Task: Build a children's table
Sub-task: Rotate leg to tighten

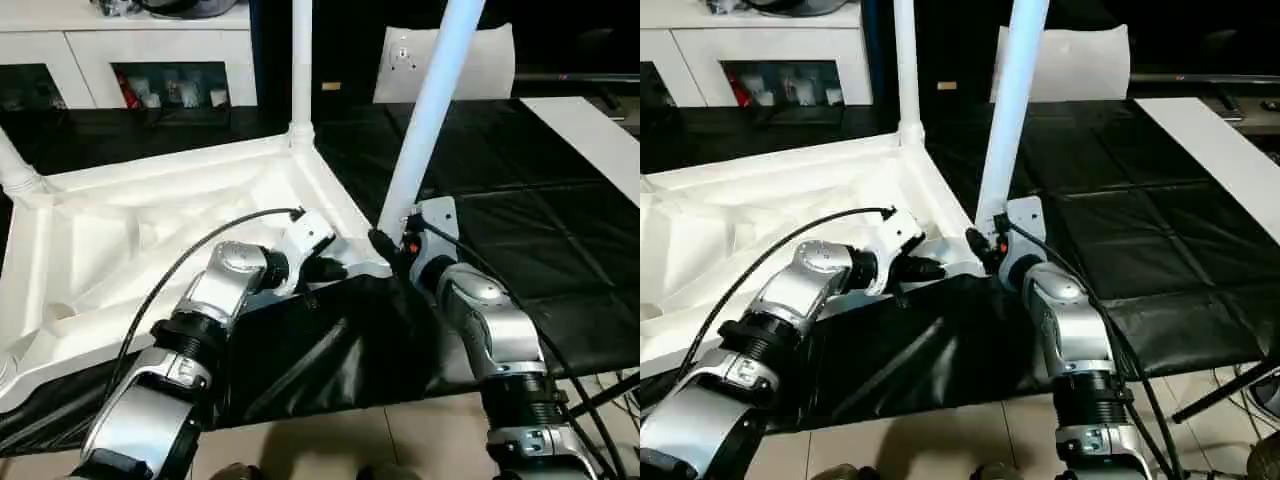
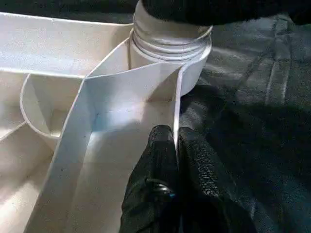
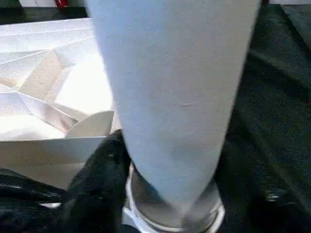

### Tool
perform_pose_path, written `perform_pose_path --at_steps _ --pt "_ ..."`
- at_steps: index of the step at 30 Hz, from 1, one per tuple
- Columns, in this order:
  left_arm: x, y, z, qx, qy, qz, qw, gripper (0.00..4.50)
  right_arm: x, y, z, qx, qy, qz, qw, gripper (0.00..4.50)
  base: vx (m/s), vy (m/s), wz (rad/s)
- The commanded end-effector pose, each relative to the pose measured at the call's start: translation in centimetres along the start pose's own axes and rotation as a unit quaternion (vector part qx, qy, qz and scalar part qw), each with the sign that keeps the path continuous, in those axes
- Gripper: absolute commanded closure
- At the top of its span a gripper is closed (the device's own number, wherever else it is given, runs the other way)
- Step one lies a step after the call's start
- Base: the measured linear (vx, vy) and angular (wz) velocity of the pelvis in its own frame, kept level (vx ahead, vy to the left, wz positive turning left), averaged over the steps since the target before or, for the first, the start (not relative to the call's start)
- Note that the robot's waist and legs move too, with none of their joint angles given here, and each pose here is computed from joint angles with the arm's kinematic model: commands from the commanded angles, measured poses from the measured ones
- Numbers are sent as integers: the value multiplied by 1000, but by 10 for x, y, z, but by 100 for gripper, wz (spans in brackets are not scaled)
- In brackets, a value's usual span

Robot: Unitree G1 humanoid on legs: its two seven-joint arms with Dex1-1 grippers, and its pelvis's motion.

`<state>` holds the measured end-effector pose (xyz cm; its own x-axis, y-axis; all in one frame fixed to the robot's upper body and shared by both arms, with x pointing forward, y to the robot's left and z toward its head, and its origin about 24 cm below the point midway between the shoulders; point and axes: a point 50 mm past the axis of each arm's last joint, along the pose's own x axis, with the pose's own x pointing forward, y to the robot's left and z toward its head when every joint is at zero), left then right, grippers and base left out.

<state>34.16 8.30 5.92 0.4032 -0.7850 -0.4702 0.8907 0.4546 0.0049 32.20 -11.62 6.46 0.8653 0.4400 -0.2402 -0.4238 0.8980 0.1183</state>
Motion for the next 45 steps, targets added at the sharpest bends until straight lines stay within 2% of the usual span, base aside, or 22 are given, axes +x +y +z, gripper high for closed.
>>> perform_pose_path --at_steps 1,4,7,8,10,12,14,15,18,22,27,29,32,34,40,43,45 --pt "10 -13 29 32 -74 -19 997 450 9 60 -7 20 4 156 988 144 0 0 0" --pt "2 -11 21 37 -72 -31 996 450 2 46 -6 18 -4 154 988 123 0 0 0" --pt "-11 -11 11 55 -69 -64 994 450 -13 27 -6 -10 -7 180 983 95 0 0 0" --pt "-11 -11 11 56 -69 -65 994 450 -13 26 -6 -11 -7 182 983 87 0 0 0" --pt "-19 -12 5 64 -65 -93 991 450 -24 15 -4 -37 -3 221 975 67 0 0 0" --pt "-20 -13 4 65 -64 -99 991 450 -26 13 -4 -41 -2 228 973 59 0 0 0" --pt "-30 -11 -4 82 -52 -134 986 450 -36 -1 1 -65 2 272 960 34 0 0 0" --pt "-30 -11 -4 82 -52 -134 986 450 -36 -1 1 -65 2 272 960 18 0 0 0" --pt "-39 -10 -6 88 -43 -178 979 450 -43 -11 5 -90 15 304 948 5 0 0 0" --pt "-47 -6 -5 108 -23 -217 970 450 -50 -17 7 -110 34 357 927 5 0 0 0" --pt "-53 -4 -7 133 8 -253 958 450 -54 -19 8 -108 46 408 905 5 0 0 0" --pt "-55 -4 -8 144 19 -266 953 450 -54 -18 8 -111 49 425 897 33 0 0 0" --pt "-56 -3 -8 155 27 -277 948 450 -55 -19 7 -121 63 448 884 44 0 0 0" --pt "-57 -2 -8 158 30 -278 947 450 -54 -18 6 -125 68 454 879 74 0 0 0" --pt "-57 0 -7 164 31 -283 944 450 -51 -18 7 -132 74 471 869 115 0 0 0" --pt "-57 0 -7 166 30 -286 943 450 -50 -17 8 -134 74 478 865 157 0 0 0" --pt "-57 0 -7 166 30 -287 943 450 -50 -17 8 -134 74 480 864 163 0 0 0"
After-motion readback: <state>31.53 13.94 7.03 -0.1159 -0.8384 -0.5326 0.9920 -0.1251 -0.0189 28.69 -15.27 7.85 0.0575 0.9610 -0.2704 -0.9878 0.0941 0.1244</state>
